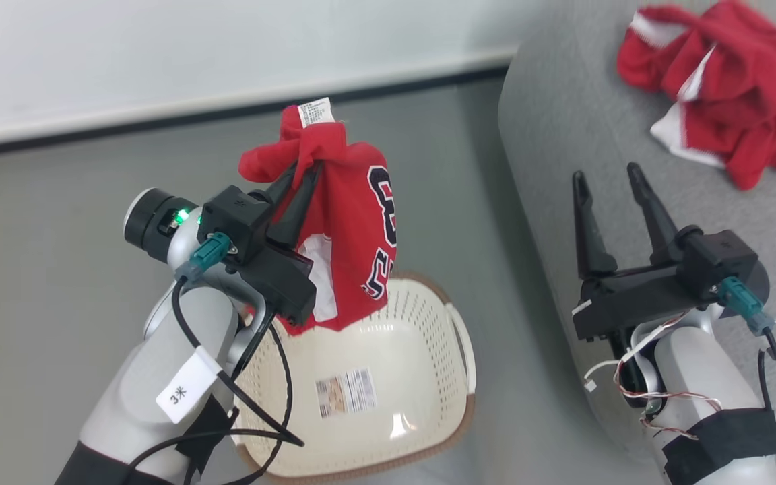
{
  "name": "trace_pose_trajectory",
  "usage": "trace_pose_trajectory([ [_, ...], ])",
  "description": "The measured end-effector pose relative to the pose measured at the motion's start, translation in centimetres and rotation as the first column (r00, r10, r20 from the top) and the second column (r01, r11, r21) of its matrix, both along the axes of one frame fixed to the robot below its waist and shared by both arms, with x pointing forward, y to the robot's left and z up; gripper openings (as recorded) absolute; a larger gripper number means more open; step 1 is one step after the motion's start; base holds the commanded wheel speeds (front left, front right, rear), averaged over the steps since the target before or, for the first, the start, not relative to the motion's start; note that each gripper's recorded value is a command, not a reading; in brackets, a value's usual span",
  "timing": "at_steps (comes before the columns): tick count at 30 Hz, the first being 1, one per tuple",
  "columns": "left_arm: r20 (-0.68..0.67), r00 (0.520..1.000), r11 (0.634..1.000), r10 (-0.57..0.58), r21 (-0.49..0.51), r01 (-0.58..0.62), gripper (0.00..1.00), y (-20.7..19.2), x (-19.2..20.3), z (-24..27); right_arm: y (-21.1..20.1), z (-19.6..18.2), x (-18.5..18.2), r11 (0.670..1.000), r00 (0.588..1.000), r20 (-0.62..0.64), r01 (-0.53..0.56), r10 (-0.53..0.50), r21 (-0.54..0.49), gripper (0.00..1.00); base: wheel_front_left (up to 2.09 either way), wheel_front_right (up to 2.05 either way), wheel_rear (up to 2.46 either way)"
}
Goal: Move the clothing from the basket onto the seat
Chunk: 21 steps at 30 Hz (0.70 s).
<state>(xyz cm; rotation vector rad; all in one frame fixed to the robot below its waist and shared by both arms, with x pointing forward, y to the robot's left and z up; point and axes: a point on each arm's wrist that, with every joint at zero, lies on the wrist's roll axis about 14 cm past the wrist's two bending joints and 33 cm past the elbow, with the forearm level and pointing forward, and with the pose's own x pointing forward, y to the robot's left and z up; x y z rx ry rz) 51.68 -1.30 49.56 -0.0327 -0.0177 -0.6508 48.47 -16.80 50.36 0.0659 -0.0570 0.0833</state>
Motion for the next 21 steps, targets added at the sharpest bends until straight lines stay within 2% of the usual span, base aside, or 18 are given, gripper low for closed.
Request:
trace_pose_trajectory([
  [14,0.086,0.996,0.999,0.006,-0.041,-0.002,0.00,0.2,-4.6,6.2,2.9,2.6,-4.9,0.994,0.993,0.035,-0.110,0.110,-0.013,1.00,0.00,0.00,0.00],
  [21,0.112,0.994,0.998,0.003,-0.059,0.004,0.00,0.5,-7.3,8.5,6.6,4.2,-7.3,0.975,0.972,0.076,-0.220,0.220,-0.018,1.00,0.00,0.00,0.00],
])
